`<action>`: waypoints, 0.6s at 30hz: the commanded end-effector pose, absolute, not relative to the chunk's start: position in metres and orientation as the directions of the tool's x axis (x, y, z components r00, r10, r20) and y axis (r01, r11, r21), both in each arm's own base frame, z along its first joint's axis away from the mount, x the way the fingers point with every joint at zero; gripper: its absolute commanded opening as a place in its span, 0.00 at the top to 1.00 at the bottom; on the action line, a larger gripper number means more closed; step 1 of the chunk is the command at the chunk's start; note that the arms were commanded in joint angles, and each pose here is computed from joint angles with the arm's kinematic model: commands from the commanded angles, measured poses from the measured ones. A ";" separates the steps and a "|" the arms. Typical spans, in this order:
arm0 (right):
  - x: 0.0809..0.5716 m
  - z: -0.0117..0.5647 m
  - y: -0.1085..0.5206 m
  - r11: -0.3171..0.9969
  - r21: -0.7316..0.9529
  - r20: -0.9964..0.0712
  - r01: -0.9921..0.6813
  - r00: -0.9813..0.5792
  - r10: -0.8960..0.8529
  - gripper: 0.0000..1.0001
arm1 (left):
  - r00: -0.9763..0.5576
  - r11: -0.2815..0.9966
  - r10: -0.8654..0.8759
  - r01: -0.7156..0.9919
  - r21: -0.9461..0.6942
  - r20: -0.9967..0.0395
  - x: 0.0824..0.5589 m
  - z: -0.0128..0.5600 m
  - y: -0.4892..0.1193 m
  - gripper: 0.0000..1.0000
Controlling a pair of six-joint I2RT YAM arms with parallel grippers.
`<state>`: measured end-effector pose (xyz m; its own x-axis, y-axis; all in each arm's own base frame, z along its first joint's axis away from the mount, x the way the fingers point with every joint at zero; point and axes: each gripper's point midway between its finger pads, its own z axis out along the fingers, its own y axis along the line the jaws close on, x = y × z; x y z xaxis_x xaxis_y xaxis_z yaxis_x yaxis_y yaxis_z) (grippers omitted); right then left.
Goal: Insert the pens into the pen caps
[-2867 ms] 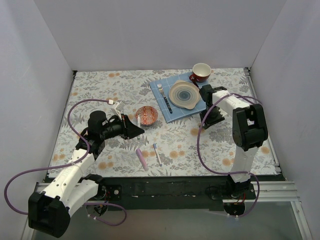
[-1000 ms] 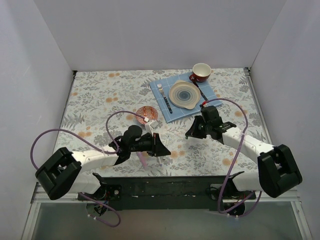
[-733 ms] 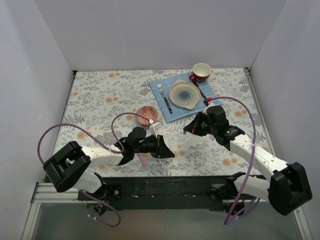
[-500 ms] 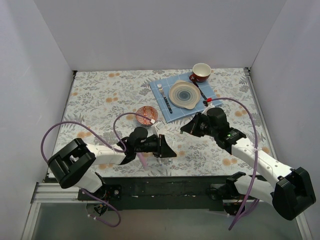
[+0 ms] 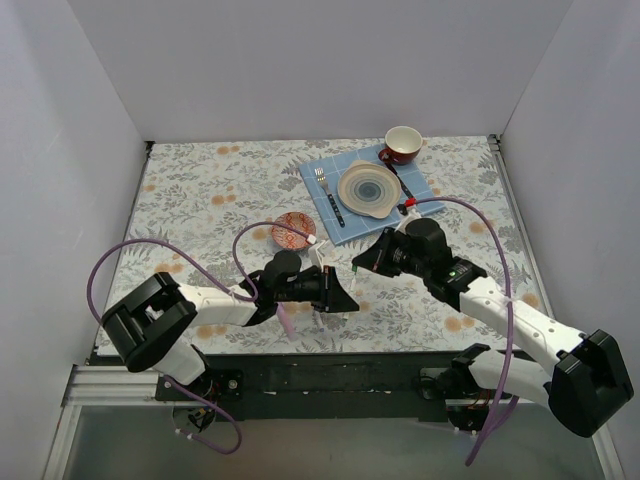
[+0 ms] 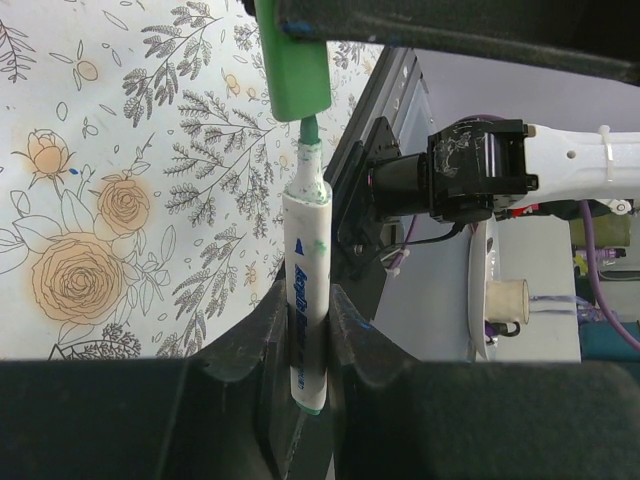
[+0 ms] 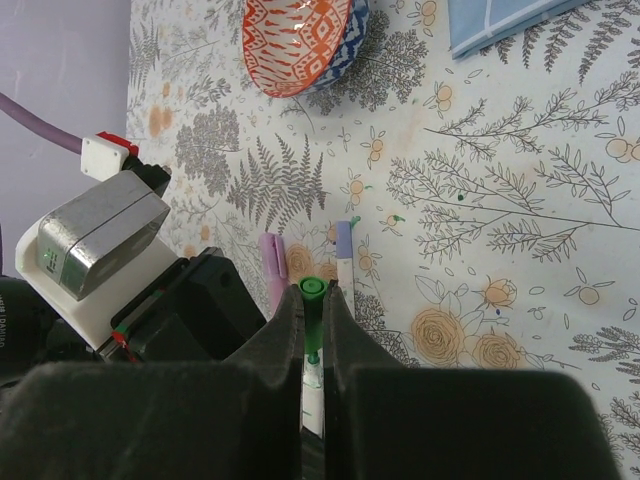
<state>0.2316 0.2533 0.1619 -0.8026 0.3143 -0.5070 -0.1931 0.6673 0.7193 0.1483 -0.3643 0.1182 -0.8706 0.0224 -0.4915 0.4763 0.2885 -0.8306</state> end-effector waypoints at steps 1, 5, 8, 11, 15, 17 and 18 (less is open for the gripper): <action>0.237 0.174 0.261 0.647 0.731 -0.531 -0.220 -0.779 0.335 0.99 | -0.847 0.258 0.026 0.518 -0.815 -0.530 0.150 0.131 -0.371 1.00; 0.234 0.172 0.260 0.650 0.728 -0.531 -0.218 -0.779 0.334 0.99 | -0.846 0.276 0.022 0.517 -0.810 -0.532 0.152 0.129 -0.370 1.00; 0.231 0.170 0.259 0.655 0.723 -0.535 -0.219 -0.778 0.331 0.99 | -0.844 0.274 0.019 0.521 -0.809 -0.536 0.153 0.130 -0.370 1.00; 0.231 0.168 0.256 0.664 0.714 -0.548 -0.223 -0.769 0.330 0.99 | -0.842 0.271 0.020 0.524 -0.808 -0.539 0.152 0.131 -0.370 1.00; 0.229 0.165 0.251 0.682 0.701 -0.552 -0.210 -0.765 0.332 0.99 | -0.839 0.272 0.022 0.528 -0.805 -0.543 0.152 0.132 -0.369 1.00; 0.232 0.166 0.249 0.688 0.695 -0.560 -0.208 -0.757 0.337 0.99 | -0.841 0.272 0.022 0.526 -0.806 -0.541 0.152 0.131 -0.369 1.00; 0.232 0.165 0.249 0.691 0.691 -0.563 -0.211 -0.757 0.333 0.99 | -0.839 0.271 0.023 0.528 -0.805 -0.543 0.152 0.132 -0.369 1.00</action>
